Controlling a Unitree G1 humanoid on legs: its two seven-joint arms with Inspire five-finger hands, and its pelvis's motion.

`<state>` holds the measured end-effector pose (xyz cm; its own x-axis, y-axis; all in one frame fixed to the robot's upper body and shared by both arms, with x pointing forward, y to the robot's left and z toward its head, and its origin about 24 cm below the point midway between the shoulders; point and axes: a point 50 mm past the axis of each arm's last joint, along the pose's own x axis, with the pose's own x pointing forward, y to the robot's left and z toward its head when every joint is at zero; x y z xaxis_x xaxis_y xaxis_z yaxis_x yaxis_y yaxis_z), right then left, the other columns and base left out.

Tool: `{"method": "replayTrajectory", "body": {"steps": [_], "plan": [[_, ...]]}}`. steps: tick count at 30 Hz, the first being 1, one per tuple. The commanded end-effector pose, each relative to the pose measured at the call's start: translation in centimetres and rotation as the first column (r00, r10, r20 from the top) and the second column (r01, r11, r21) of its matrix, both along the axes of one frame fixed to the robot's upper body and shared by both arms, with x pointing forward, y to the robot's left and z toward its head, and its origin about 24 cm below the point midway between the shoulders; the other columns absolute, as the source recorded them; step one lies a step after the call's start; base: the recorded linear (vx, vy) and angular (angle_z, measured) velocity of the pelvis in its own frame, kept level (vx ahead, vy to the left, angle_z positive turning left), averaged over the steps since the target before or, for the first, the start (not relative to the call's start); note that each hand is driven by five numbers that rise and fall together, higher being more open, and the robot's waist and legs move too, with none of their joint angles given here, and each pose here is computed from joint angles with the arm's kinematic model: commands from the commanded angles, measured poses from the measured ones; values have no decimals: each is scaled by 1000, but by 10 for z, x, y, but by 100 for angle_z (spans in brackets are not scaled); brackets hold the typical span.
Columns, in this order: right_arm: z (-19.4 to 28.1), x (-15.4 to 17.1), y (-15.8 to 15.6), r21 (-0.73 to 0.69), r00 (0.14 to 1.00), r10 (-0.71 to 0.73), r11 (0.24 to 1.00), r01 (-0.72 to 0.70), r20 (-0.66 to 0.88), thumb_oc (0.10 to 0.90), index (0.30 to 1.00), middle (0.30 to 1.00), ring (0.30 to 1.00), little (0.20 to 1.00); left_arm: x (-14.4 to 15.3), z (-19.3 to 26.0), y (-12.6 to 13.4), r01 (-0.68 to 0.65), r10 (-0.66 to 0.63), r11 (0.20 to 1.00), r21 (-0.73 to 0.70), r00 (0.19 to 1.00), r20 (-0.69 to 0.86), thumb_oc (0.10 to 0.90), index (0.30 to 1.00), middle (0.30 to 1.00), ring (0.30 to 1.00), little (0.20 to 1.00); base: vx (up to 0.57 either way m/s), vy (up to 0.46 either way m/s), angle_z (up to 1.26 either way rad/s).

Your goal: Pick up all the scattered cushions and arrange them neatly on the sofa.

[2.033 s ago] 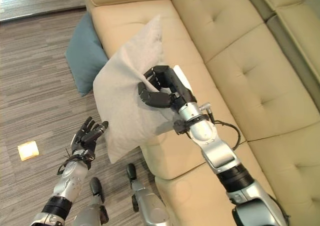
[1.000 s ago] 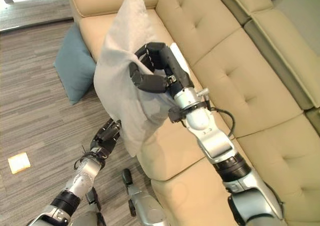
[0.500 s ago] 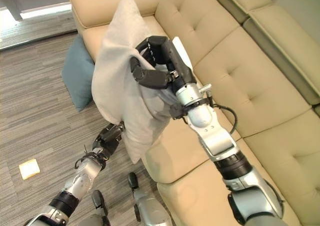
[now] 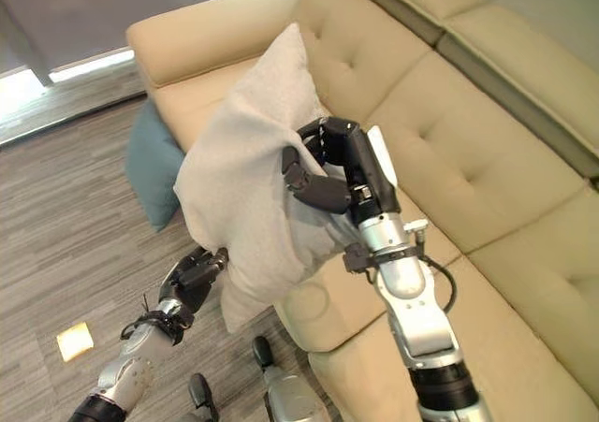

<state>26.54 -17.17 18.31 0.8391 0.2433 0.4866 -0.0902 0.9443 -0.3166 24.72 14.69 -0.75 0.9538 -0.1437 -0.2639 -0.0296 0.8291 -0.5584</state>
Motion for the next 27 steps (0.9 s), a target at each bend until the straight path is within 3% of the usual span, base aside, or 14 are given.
{"method": "replayTrajectory", "body": {"steps": [1, 13, 27], "plan": [[46, -24, 10, 187, 927, 91, 968, -169, 363, 400, 300, 300, 300, 300, 11, 54, -42, 185, -154, 981, -65, 932, 327, 400, 300, 300, 300, 300, 3, 57, -93], [-10, -12, 2, 195, 993, 86, 976, -100, 78, 400, 300, 300, 300, 300, -2, 40, -32, 188, -166, 981, -44, 937, 309, 400, 300, 300, 300, 300, -86, 189, -119], [-17, -7, 15, 153, 996, 70, 985, -77, 51, 400, 300, 300, 300, 300, -2, 43, -10, 53, -29, 996, -70, 953, 303, 400, 300, 300, 300, 300, -104, -27, -82]]}}
